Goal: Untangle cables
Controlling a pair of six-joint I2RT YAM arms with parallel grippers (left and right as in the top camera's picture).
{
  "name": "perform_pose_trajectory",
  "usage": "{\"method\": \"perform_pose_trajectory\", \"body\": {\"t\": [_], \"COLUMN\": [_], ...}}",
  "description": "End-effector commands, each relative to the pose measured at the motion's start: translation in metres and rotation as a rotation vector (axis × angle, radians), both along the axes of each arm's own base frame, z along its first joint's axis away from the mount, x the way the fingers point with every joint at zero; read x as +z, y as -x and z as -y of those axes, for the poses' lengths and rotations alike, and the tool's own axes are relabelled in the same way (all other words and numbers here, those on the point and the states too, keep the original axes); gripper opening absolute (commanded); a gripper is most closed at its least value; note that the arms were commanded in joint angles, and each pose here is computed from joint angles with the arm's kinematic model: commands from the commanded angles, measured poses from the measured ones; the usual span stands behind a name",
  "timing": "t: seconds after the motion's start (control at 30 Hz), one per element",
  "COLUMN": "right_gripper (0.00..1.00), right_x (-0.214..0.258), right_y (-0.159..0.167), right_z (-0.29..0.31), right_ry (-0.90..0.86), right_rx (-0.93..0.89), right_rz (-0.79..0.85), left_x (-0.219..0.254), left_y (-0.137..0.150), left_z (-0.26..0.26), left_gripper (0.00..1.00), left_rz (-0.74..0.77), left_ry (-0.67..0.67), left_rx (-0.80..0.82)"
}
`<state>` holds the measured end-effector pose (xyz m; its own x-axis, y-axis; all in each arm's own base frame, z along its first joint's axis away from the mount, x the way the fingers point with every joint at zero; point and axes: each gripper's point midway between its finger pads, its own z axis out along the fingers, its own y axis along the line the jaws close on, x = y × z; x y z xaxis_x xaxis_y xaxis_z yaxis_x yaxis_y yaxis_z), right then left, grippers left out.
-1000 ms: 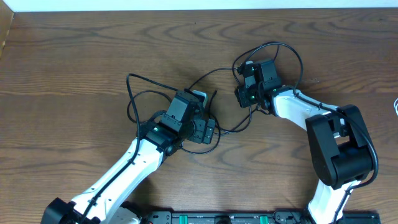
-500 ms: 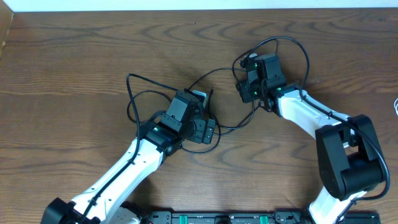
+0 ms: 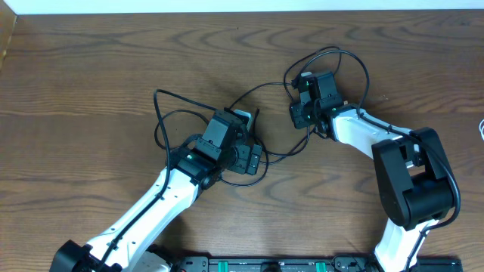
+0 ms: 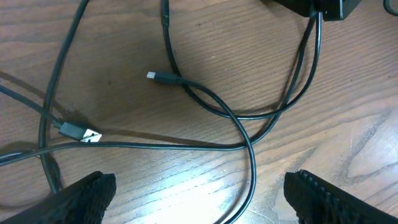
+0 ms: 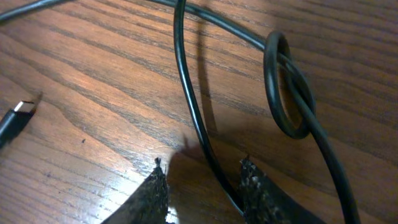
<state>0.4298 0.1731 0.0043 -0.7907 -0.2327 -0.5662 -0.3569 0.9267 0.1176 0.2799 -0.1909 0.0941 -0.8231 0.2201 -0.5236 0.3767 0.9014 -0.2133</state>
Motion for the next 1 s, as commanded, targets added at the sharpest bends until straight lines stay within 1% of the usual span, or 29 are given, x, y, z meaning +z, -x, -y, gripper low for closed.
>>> {"method": "perform_pose_trajectory", "body": {"t": [0.0, 0.07, 0.2, 0.27, 0.37, 0.47, 0.53, 0.67, 0.83, 0.97], "right_gripper": [0.24, 0.11, 0.01, 0.01, 0.01, 0.01, 0.01, 0.01, 0.01, 0.01], "right_x": [-0.007, -0.008, -0.011, -0.012, -0.011, 0.006, 0.027, 0.076, 0.15, 0.212], "right_y": [0.002, 0.004, 0.008, 0.01, 0.017, 0.02, 0.019, 0.016, 0.014, 0.021], "right_z": [-0.002, -0.001, 0.0, -0.001, -0.012, -0.025, -0.03, -0.022, 0.0, 0.017], "right_ry": [0.011, 0.014, 0.02, 0.016, -0.041, -0.131, -0.181, -0.207, -0.258, -0.345], "right_rx": [0.006, 0.007, 0.007, 0.012, 0.053, 0.103, 0.126, 0.113, 0.063, 0.078], "right_rz": [-0.016, -0.023, -0.041, -0.053, -0.08, -0.079, -0.057, 0.017, 0.152, 0.272], "left_x": [-0.004, -0.004, -0.004, -0.004, -0.005, -0.004, -0.004, -0.004, -0.004, -0.004], "left_y": [0.0, 0.0, 0.0, 0.0, 0.0, 0.0, 0.0, 0.0, 0.0, 0.0], "left_z": [-0.003, -0.003, -0.003, -0.003, -0.003, -0.003, -0.003, -0.003, -0.003, -0.003], "left_gripper": [0.93, 0.93, 0.93, 0.93, 0.93, 0.93, 0.93, 0.93, 0.93, 0.93], "left_rz": [-0.006, -0.006, -0.006, -0.006, -0.006, -0.006, -0.006, -0.006, -0.006, -0.006], "left_ry": [-0.016, -0.016, -0.016, -0.016, -0.016, -0.016, -0.016, -0.016, -0.016, -0.016], "left_rx": [0.001, 0.001, 0.001, 0.001, 0.001, 0.001, 0.001, 0.001, 0.001, 0.001]}}
